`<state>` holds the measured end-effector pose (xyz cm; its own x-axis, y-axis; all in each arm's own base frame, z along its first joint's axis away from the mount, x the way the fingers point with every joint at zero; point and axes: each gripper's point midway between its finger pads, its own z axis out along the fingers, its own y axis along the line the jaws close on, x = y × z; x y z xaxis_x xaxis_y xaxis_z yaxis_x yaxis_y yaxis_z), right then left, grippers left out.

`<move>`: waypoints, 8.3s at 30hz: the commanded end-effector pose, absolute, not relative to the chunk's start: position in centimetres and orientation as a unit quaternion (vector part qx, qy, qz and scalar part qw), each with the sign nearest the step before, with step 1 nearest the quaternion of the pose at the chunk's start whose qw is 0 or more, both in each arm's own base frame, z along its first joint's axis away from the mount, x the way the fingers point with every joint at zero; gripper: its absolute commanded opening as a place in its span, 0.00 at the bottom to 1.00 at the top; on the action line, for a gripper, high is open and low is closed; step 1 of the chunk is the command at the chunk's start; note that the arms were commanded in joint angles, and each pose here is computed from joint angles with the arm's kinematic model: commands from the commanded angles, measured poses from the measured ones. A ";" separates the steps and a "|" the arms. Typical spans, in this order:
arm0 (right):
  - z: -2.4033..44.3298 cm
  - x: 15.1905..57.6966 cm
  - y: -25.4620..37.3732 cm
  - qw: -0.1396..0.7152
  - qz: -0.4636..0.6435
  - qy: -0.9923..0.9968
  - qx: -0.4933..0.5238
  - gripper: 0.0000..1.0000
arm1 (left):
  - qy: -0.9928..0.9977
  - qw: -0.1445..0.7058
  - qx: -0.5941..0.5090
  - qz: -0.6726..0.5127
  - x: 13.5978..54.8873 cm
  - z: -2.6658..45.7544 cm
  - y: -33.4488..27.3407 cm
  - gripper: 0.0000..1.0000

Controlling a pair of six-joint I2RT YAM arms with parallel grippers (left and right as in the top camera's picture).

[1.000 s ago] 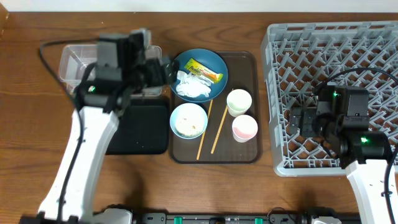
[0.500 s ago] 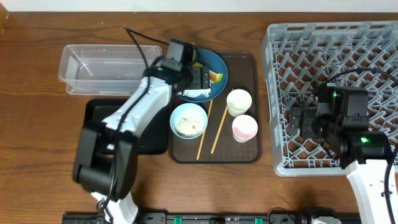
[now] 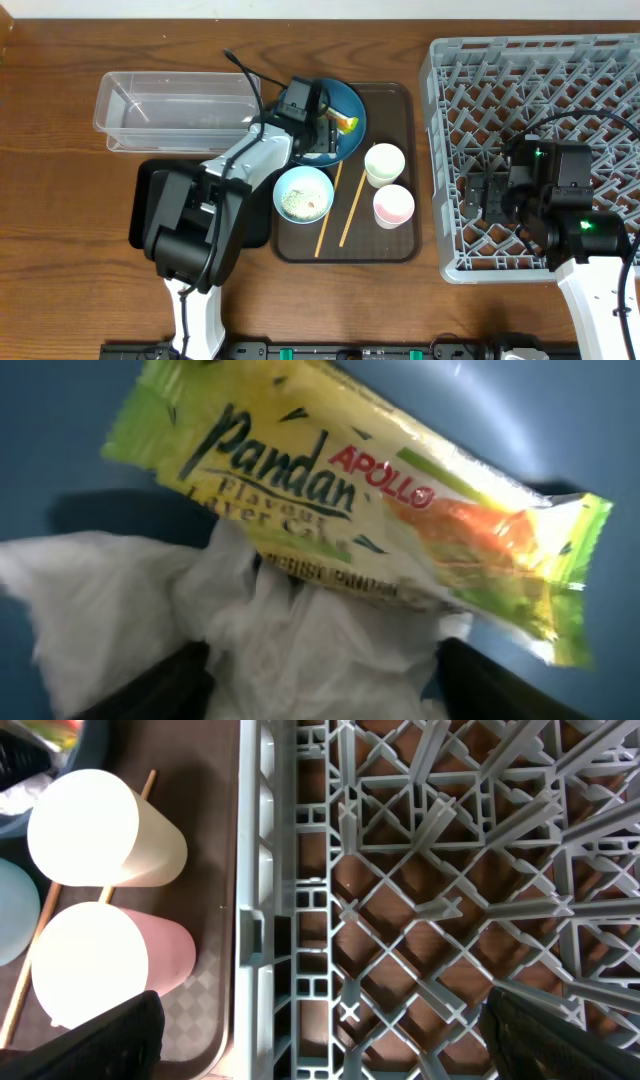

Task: Sort waste into correct bins and load items into the dishwasher rack
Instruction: 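Grasp the white tissue and drop it into the clear bin, then grasp the yellow Pandan cake wrapper with the left gripper, then carry the wrapper left and release it into the clear bin, then grasp the rim of the light-blue rice bowl with the left gripper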

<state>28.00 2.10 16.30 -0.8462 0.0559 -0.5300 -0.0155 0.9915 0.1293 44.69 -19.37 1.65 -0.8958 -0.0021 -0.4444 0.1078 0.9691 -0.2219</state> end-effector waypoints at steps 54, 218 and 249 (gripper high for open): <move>17.2 28.3 2.7 0.288 0.069 0.955 -0.001 0.99 | 0.915 0.250 -0.226 -0.222 45.6 11.7 -16.1 0.68; 17.2 28.1 3.1 0.284 0.081 0.955 -0.004 0.99 | 0.981 0.147 0.012 -0.127 34.3 12.9 -17.2 0.88; 17.1 27.9 3.1 0.280 0.081 0.957 -0.004 0.99 | 0.996 0.026 0.073 -0.054 30.9 1.8 -22.0 0.14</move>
<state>27.65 2.54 16.15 -0.8550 0.0556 -0.5157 -0.0270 0.9881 0.1514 30.72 -22.18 1.84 -0.9879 0.1451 -0.0546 0.1508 0.9810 -0.1219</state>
